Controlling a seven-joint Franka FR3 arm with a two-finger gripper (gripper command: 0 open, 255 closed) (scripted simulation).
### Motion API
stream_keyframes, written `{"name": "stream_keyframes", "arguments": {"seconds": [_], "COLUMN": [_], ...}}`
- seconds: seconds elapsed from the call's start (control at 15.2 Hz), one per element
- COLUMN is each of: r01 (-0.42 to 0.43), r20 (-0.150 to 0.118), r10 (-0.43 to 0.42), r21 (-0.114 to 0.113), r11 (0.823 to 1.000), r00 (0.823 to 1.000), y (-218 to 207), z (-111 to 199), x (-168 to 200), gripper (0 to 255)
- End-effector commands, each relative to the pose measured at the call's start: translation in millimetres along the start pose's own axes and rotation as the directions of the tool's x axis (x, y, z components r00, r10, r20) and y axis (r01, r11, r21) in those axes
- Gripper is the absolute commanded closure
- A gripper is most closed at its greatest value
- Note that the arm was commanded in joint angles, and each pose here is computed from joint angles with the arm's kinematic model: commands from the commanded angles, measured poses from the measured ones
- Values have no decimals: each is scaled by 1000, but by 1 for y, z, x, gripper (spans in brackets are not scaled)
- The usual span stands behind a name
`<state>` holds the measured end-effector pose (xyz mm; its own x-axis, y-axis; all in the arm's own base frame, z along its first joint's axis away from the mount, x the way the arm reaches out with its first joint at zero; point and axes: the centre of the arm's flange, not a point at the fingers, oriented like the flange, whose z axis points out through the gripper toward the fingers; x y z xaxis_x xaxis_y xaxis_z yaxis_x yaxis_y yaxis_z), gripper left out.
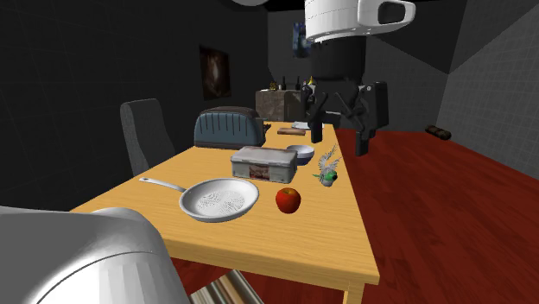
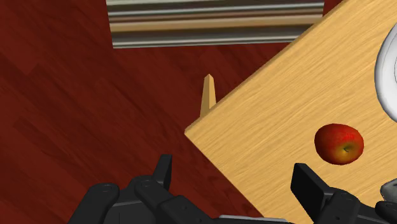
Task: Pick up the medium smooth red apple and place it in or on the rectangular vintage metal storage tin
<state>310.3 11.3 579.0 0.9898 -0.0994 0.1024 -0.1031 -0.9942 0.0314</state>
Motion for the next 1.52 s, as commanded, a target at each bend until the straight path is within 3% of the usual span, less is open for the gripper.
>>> {"name": "stream_keyframes", "arguments": {"seconds": [0.0,0.73,1.45], "r01": [0,-95,-188], "r20": [0,-71,-141], "r10": [0,95,188], "r21": [0,3,12], "r11": [1000,996,982], "r00": [1000,993,972], "y": [0,-110,-219], "z": [0,92,183], "x": [0,13,42], "gripper": [0,0,0]}}
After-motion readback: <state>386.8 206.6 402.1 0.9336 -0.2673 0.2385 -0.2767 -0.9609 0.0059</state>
